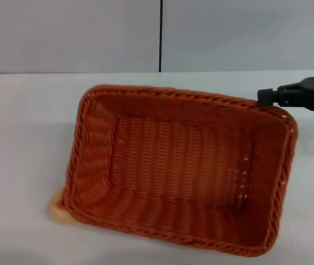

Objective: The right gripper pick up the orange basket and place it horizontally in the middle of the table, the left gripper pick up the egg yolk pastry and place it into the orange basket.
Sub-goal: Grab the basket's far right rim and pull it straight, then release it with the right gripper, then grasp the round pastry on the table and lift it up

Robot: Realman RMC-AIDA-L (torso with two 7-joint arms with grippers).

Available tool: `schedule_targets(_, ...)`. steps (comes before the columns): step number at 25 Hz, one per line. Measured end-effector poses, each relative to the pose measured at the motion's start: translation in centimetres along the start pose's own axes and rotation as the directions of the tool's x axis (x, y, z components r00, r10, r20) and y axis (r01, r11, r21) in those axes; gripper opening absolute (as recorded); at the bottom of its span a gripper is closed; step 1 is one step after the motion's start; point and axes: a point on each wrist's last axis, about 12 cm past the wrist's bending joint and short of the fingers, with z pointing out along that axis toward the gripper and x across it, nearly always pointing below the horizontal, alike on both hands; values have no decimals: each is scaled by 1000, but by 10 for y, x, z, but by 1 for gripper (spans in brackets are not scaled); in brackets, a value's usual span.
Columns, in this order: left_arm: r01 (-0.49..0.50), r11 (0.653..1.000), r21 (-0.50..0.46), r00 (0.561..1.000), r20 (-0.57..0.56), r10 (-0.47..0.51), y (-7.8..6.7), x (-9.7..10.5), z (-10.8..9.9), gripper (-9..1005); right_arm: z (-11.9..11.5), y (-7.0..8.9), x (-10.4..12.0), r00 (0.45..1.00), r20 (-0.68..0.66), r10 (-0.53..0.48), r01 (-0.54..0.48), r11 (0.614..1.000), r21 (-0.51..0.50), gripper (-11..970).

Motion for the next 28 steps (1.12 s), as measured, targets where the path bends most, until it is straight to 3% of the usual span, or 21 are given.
schedule_targets(12,8,1000,-19,1000,-26,-9,1,5,1,830,13,-9,-16,998,-12,-55,55,995,85,38)
schedule_targets(22,10,1000,-20,999,-38,-11,2,5,2,830,19,-15,-36,987,53,-152,142,976,163,253)
schedule_targets(28,10,1000,-11,999,-46,-11,2,4,1,830,13,-13,-27,964,165,-208,177,967,183,356)
